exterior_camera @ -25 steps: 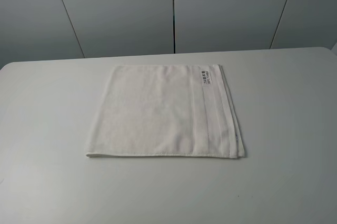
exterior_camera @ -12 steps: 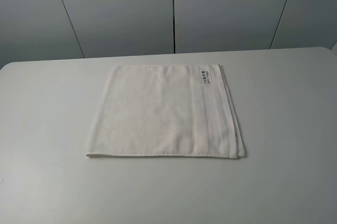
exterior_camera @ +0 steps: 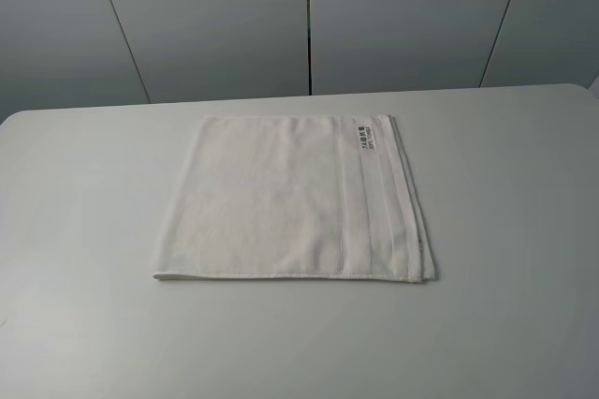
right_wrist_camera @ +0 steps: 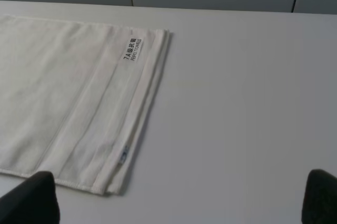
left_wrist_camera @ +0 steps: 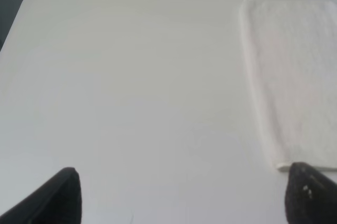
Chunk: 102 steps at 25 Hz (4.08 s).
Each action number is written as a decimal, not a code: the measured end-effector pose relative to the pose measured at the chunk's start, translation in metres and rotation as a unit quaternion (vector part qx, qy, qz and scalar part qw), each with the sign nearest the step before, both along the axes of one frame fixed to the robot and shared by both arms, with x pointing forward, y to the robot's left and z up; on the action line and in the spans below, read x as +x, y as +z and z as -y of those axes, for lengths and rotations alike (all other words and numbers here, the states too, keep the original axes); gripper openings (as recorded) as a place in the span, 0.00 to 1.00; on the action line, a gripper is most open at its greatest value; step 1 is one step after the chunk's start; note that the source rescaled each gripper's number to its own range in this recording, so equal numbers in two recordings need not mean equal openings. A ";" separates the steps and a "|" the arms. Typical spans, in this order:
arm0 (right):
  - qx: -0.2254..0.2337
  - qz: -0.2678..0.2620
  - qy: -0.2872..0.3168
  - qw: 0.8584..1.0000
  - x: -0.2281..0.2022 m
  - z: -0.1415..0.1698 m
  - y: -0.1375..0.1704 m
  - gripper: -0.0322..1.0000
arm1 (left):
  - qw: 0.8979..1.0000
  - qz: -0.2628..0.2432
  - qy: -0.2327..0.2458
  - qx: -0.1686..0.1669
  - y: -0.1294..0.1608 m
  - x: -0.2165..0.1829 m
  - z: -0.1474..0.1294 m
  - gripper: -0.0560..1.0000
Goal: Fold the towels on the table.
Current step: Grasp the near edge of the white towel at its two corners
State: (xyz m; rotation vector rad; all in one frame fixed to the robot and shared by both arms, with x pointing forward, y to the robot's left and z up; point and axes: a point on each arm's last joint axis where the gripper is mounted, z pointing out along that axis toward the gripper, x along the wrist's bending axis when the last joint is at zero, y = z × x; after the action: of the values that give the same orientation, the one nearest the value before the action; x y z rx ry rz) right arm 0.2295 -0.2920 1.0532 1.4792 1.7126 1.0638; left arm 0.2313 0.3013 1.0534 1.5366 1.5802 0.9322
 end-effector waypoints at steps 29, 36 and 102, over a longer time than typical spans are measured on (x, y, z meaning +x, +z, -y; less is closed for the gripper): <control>-0.119 -0.248 0.150 0.950 0.150 -0.023 0.036 1.00 | 0.911 -0.269 -0.241 0.196 0.019 0.165 0.004 0.99; -0.192 -0.316 0.290 0.883 0.201 -0.044 -0.005 1.00 | 0.840 -0.287 -0.367 0.278 -0.024 0.216 0.040 0.99; -0.382 -0.309 0.600 0.631 0.249 -0.139 -0.169 1.00 | 0.621 -0.372 -0.573 0.383 -0.189 0.250 0.140 0.99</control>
State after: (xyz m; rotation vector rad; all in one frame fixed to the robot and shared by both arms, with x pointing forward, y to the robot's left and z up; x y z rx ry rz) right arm 0.4787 -0.1535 0.8843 -0.1005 3.1987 0.0701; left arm 0.4811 0.1611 0.8640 3.1831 0.1156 0.0927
